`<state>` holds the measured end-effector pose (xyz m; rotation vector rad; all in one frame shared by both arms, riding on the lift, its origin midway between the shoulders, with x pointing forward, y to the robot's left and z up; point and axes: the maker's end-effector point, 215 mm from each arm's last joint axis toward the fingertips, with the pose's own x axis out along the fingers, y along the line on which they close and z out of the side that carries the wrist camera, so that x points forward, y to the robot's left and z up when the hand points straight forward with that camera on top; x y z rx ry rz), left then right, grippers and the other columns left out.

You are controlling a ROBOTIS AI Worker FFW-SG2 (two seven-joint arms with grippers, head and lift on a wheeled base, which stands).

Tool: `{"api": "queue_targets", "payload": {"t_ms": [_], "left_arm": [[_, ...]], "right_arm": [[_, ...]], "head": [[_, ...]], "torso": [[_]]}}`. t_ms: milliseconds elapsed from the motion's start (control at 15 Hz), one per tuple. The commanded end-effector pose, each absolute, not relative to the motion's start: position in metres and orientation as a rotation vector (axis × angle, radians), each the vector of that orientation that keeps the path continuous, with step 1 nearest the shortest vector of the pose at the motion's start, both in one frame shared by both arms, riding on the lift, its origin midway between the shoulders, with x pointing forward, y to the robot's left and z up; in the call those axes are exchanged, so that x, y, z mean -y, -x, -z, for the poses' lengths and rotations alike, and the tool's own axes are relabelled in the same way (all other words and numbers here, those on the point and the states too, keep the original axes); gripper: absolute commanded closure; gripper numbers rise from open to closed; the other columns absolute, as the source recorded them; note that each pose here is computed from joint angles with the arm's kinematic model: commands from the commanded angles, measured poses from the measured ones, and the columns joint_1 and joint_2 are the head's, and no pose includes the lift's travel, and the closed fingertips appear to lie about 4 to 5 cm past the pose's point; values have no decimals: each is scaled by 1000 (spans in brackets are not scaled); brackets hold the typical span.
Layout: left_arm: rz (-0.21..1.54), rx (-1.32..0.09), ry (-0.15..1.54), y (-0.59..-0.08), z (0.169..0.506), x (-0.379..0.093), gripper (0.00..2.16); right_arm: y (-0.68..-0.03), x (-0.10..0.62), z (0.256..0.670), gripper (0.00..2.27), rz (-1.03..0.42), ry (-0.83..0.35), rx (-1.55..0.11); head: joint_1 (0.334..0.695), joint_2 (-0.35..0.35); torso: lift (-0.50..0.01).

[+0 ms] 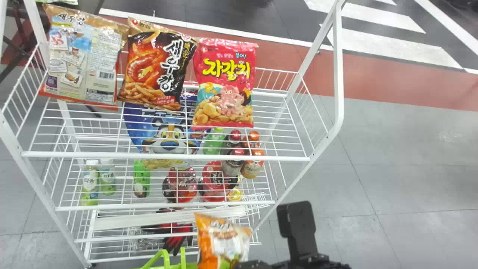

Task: Hold basket handle with left hand then pick Gamjakkang with right hand and place into basket

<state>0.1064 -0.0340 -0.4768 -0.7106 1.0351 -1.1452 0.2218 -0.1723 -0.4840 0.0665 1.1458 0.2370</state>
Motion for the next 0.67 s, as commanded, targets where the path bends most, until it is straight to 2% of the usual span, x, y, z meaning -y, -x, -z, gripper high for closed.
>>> {"api": "queue_targets", "payload": {"t_ms": [0, 600], "left_arm": [[1145, -1035, 710, -106, 477, 34, 2148], [1142, -1037, 708, -104, 477, 33, 2148]], "right_arm": [[-191, 164, 499, 2250, -268, -34, -1238], [-139, 117, 549, 2250, -396, -4, -1400]], "head": [[695, -350], [695, -350]], "torso": [[-18], [-18]]}}
